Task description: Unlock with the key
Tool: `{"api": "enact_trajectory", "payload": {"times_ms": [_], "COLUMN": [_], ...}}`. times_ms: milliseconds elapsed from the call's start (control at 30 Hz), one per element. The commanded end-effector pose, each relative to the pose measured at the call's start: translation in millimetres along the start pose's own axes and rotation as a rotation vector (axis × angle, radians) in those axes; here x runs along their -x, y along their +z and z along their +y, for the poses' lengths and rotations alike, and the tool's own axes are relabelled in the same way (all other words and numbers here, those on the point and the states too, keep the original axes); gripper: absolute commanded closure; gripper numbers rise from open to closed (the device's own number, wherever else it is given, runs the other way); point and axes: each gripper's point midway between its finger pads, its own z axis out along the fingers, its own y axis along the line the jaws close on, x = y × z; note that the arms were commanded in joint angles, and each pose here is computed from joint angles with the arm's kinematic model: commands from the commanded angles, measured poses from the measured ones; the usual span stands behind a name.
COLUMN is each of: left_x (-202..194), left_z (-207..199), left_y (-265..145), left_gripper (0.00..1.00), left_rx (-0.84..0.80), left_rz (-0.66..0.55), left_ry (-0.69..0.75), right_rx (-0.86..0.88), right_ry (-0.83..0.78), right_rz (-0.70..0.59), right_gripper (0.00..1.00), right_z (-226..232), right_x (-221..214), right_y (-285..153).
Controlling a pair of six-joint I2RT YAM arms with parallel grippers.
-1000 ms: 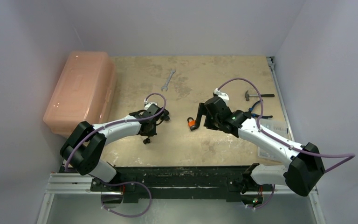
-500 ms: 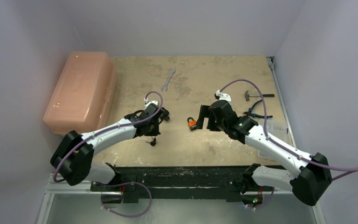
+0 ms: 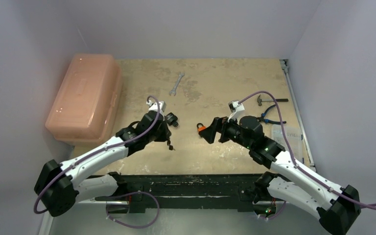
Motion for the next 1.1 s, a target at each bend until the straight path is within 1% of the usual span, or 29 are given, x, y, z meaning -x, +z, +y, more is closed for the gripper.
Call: {"api": "enact_trajectory", "payload": {"times_ms": [0, 167, 333, 400, 600, 833, 1067], "left_x": [35.1, 52.6, 69.0, 74.7, 86.1, 98.5, 109.3], "left_z": [-38.9, -60.6, -86.3, -92.3, -104.4, -119.4, -128.1], "left_y": [-28.2, -55.5, -83.1, -92.0, -102.3, -114.3, -123.3], "left_gripper": [1.00, 1.00, 1.00, 1.00, 1.00, 1.00, 1.00], "left_rx": [-0.220, -0.366, -0.552, -0.601, -0.674, -0.804, -0.887], "left_rz": [-0.156, -0.241, -0.330, -0.359, -0.401, -0.457, -0.497], "left_ry": [-0.037, -0.064, -0.138, -0.160, -0.174, -0.271, -0.332], "right_rx": [0.271, 0.498, 0.604, 0.626, 0.648, 0.723, 0.729], "right_ry": [-0.103, -0.109, -0.071, -0.061, -0.049, 0.028, 0.067], "right_rz": [-0.095, -0.140, -0.228, -0.256, -0.256, -0.295, -0.321], "right_gripper": [0.01, 0.01, 0.01, 0.01, 0.04, 0.07, 0.10], "right_z": [48.0, 82.8, 99.1, 102.8, 104.2, 112.3, 116.1], "right_x": [19.9, 19.7, 31.2, 36.1, 34.7, 40.5, 51.8], "right_y": [-14.3, -35.5, -52.5, -55.9, -46.0, -45.5, -40.5]}}
